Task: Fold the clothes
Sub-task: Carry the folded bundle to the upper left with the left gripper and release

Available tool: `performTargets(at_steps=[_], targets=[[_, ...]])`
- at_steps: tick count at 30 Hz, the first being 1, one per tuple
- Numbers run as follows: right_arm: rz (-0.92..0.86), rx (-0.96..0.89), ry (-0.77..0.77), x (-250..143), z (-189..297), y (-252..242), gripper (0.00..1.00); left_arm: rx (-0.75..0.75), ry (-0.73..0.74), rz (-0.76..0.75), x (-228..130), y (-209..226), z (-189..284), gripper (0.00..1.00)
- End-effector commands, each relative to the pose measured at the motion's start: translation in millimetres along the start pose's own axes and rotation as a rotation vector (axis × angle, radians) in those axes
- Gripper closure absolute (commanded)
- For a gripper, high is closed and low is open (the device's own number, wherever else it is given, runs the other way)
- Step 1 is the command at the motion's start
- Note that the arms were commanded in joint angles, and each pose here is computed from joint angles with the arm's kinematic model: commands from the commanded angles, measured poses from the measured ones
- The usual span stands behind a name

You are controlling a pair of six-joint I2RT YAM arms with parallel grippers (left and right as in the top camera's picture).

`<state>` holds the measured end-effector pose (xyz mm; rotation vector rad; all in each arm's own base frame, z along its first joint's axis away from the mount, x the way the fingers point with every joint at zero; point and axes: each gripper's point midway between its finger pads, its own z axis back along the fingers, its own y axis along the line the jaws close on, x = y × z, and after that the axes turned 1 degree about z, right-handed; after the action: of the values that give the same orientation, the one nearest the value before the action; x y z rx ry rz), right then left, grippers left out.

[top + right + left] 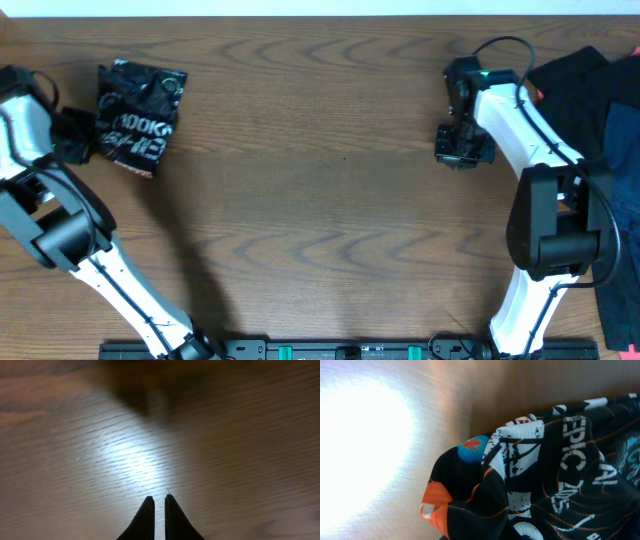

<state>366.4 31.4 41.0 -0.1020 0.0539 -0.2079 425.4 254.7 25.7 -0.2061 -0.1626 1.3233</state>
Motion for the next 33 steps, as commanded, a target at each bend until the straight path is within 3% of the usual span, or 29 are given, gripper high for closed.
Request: performTargets(at_steps=[1,3,4,5,6,12,18,21,22,23,25,28,33], targets=[[-0.013,-0.012,-0.001,3.7,-3.5,-10.7,0.92,0.002,0.011,0.016,-2.1,0.0,3.1,0.94],[-0.024,-0.006,-0.002,5.4,-3.8,-12.9,0.91,0.004,0.014,-0.008,-3.3,0.0,3.0,0.84],[-0.031,-0.002,-0.004,6.0,-3.8,-13.3,0.91,0.005,0.016,-0.016,-4.4,-0.5,2.8,0.6],[-0.035,0.008,-0.006,7.2,-3.8,-12.9,0.91,0.005,0.016,-0.017,-4.9,-1.1,3.1,0.25],[-0.037,0.016,-0.009,8.4,-3.8,-12.3,0.9,0.002,0.013,-0.018,-4.6,-1.8,4.5,0.02],[-0.022,0.069,-0.056,22.4,-1.0,-12.6,0.88,-0.045,-0.042,-0.12,-1.9,-14.1,38.2,0.02],[0.024,0.221,-0.255,65.7,24.7,4.9,0.83,-0.123,-0.155,-0.395,-26.6,-57.0,98.6,0.02],[0.097,0.289,-0.383,90.8,42.5,16.1,0.81,-0.149,-0.184,-0.572,-57.8,-83.5,116.9,0.02],[0.118,0.295,-0.424,98.7,47.4,18.0,0.71,-0.156,-0.185,-0.648,-72.6,-93.2,120.5,0.02],[0.127,0.298,-0.456,105.3,50.9,19.2,0.46,-0.159,-0.179,-0.717,-86.9,-100.6,121.3,0.02],[0.127,0.303,-0.494,113.2,55.5,20.5,0.14,-0.15,-0.144,-0.862,-121.1,-110.3,119.6,0.02],[0.171,0.29,-0.492,109.8,57.4,18.5,0.03,-0.103,-0.046,-1.005,-168.1,-106.4,111.9,0.02],[0.138,0.264,-0.441,92.0,65.9,-2.2,0.01,-0.023,0.082,-1.078,-216.5,-89.1,108.0,0.02]])
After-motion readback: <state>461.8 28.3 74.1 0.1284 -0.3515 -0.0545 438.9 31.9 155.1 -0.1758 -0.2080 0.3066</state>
